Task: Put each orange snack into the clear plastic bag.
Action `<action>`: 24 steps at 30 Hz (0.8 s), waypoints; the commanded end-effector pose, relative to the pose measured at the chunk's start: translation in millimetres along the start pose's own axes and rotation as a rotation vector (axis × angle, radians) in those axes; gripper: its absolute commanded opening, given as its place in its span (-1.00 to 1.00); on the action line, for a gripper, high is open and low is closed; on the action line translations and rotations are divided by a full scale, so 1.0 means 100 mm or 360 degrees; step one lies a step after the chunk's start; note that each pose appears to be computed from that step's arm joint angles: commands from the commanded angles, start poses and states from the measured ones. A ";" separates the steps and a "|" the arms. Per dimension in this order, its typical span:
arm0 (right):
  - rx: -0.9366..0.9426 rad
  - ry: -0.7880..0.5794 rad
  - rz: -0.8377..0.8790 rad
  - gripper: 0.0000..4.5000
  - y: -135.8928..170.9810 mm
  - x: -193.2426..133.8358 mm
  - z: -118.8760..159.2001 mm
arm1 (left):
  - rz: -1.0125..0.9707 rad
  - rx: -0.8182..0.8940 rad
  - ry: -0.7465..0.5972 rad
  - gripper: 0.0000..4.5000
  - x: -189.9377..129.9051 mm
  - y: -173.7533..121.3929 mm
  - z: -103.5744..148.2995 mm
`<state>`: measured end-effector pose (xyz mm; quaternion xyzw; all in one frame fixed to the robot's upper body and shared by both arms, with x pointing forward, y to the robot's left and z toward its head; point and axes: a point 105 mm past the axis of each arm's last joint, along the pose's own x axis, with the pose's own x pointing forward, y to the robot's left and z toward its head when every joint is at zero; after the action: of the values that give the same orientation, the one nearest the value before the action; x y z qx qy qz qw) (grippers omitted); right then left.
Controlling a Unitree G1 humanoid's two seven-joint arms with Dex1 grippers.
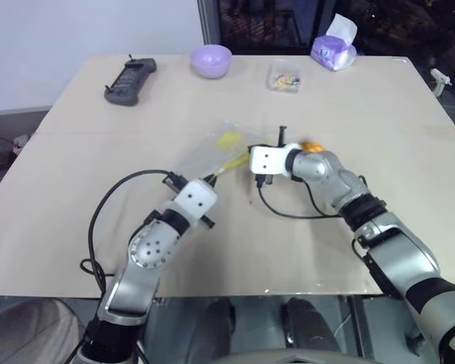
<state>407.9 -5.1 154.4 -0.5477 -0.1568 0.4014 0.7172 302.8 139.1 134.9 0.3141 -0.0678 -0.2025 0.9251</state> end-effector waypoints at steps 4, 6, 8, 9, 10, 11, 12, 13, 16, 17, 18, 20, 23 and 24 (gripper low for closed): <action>-0.0012 -0.0058 -0.0070 -1.00 -0.12 -0.03 0.11 | 0.0018 0.0064 0.0011 -0.98 -0.01 0.04 -0.02; -0.0008 -0.0057 -0.0061 -0.88 -0.12 -0.04 0.11 | 0.0017 0.0077 0.0019 -1.00 0.00 0.05 -0.03; -0.0004 -0.0071 -0.0053 -0.57 -0.12 -0.06 0.13 | 0.0011 0.0094 0.0014 -1.00 0.01 0.05 -0.04; -0.0004 -0.0085 -0.0054 -0.37 -0.13 -0.07 0.14 | 0.0007 0.0103 0.0009 -1.00 0.01 0.05 -0.03; 0.0009 -0.0101 -0.0054 -0.15 -0.13 -0.09 0.15 | 0.0003 0.0104 0.0002 -1.00 0.01 0.05 -0.03; 0.0028 -0.0111 -0.0050 0.09 -0.14 -0.11 0.15 | -0.0001 0.0104 -0.0004 -1.00 0.02 0.05 -0.03; 0.0069 -0.0108 -0.0029 0.28 -0.14 -0.14 0.13 | -0.0008 0.0108 -0.0009 -1.00 0.02 0.05 -0.03; 0.0115 -0.0102 -0.0012 0.28 -0.15 -0.17 0.11 | -0.0012 0.0109 -0.0014 -1.00 0.02 0.05 -0.03; 0.0426 -0.0135 -0.0022 0.28 -0.23 -0.29 0.08 | -0.0032 0.0106 -0.0053 -1.00 0.03 0.09 -0.01; 0.0598 -0.0170 -0.0031 0.28 -0.25 -0.32 0.09 | -0.0037 0.0111 -0.0068 -1.00 0.03 0.11 0.00; 0.0765 -0.0207 -0.0028 0.28 -0.25 -0.34 0.12 | -0.0042 0.0112 -0.0083 -1.00 0.04 0.12 0.01; 0.1127 -0.0299 0.0018 0.28 -0.21 -0.35 0.22 | -0.0070 0.0123 -0.0118 -1.00 0.04 0.12 0.03; 0.1524 -0.0289 0.0140 -0.10 0.00 -0.31 0.26 | -0.0101 0.0133 -0.0136 -1.00 0.04 0.12 0.03; 0.1608 -0.0280 0.0171 -0.31 0.06 -0.29 0.28 | -0.0106 0.0134 -0.0140 -1.00 0.04 0.12 0.03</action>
<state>375.0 -11.3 162.8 -0.1429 0.0087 0.4970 0.8559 310.8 143.3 135.3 0.3426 -0.0865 -0.2423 0.9036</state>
